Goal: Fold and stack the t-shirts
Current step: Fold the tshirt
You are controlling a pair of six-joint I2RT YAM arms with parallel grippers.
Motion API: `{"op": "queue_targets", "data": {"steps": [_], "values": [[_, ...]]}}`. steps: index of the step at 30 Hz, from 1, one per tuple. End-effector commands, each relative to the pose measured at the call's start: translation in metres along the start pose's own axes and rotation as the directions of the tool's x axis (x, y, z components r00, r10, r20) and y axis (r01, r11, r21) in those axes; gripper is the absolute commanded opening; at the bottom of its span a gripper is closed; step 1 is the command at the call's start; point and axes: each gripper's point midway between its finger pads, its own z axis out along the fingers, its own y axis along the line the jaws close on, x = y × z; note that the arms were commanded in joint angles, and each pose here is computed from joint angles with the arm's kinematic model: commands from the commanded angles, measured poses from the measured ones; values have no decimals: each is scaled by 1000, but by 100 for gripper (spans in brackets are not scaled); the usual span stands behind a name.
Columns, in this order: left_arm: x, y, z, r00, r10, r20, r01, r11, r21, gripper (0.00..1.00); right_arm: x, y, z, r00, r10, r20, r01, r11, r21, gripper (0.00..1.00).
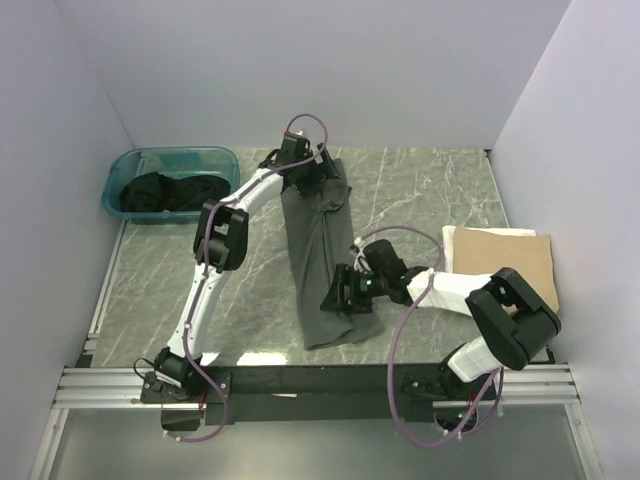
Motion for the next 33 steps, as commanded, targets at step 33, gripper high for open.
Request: {"op": "queue_targets", "data": {"steps": [33], "values": [[-38,-94,-138,975,99,201,-103,995,12,99,17,36,-53,975,-159,153,137,980,147,70]]}}
